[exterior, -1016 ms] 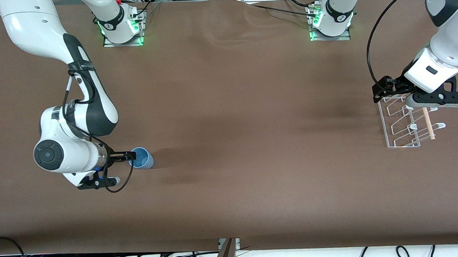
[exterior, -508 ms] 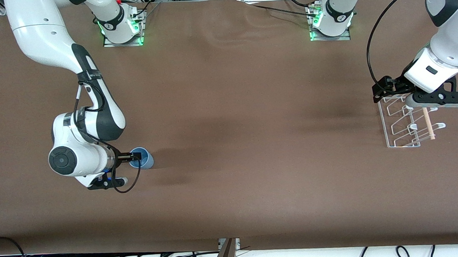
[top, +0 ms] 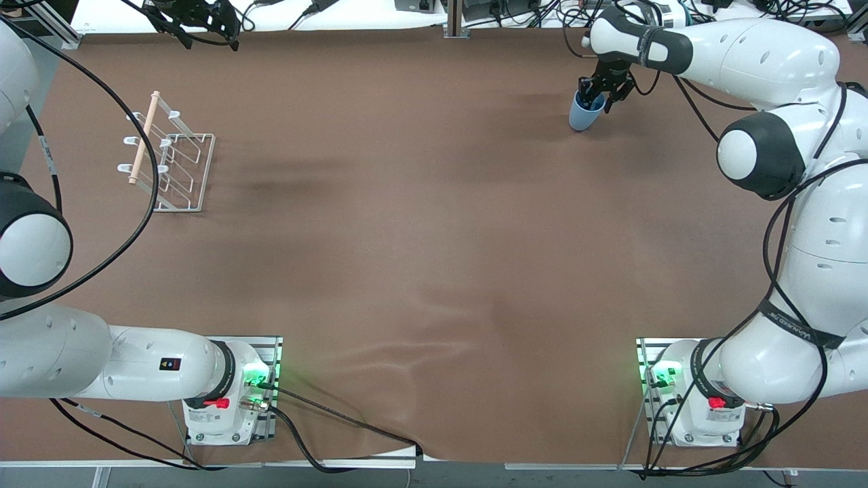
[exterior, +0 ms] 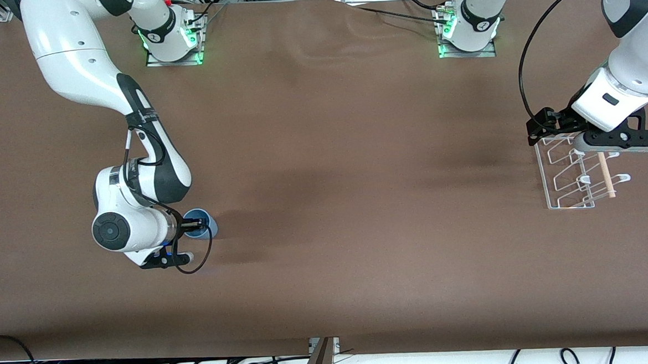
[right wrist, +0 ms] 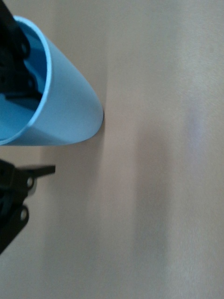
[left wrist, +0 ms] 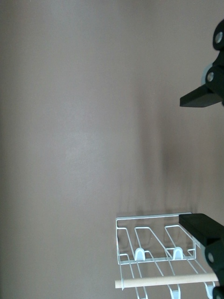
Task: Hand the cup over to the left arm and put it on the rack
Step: 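Close the right gripper on the blue cup's rim, then carry the cup toward center while the left gripper reaches toward it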
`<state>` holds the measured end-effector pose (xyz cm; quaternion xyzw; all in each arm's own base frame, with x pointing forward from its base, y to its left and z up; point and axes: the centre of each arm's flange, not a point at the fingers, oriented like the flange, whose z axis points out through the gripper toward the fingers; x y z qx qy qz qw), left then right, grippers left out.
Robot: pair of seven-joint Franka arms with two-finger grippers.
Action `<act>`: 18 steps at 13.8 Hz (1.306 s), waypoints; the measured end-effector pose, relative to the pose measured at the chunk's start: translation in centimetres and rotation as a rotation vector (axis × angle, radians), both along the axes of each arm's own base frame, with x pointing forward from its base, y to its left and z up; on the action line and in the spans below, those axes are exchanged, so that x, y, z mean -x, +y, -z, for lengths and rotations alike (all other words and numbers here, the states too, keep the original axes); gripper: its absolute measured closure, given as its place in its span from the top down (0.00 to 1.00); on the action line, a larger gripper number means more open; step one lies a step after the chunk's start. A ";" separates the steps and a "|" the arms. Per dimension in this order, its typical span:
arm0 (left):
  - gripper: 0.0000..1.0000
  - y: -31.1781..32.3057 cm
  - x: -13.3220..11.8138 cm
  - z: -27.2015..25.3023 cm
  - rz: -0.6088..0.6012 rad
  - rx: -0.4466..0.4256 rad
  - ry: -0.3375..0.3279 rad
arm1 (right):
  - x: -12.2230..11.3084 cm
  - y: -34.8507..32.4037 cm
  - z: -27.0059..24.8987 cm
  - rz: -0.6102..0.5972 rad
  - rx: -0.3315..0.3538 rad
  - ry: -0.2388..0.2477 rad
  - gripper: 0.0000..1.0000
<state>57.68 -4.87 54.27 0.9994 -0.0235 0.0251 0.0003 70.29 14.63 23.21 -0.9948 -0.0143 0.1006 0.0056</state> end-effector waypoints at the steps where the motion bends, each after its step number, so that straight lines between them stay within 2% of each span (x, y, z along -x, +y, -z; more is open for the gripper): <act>1: 1.00 0.0 0.0 0.0 0.000 0.000 0.000 | -0.1 0.0 -0.1 0.009 0.001 -0.003 0.38; 4: 1.00 -0.1 0.0 0.0 0.001 0.000 0.000 | -0.1 0.2 -0.2 0.026 0.004 -0.005 0.05; 6: 1.00 -0.1 0.0 0.0 0.001 0.000 0.002 | -0.1 0.4 -0.3 0.031 0.002 -0.005 0.05; 8: 1.00 -0.2 0.3 0.2 0.004 -0.002 0.024 | -0.1 1.5 -0.7 0.061 -0.033 -0.004 0.05; 10: 1.00 -0.7 0.4 0.4 0.010 0.001 0.038 | -0.3 3.6 -2.1 0.143 -0.101 -0.008 0.05; 12: 1.00 -2.8 0.6 1.3 0.030 0.053 0.069 | -0.1 6.7 -3.7 0.217 -0.170 -0.001 0.05; 15: 1.00 -6.2 0.4 3.9 0.074 0.093 0.124 | 1.5 12.5 -5.0 0.343 -0.231 0.048 0.05; 18: 1.00 -9.0 0.4 5.1 0.220 0.107 0.138 | 2.9 18.3 -7.3 0.467 -0.336 0.075 0.05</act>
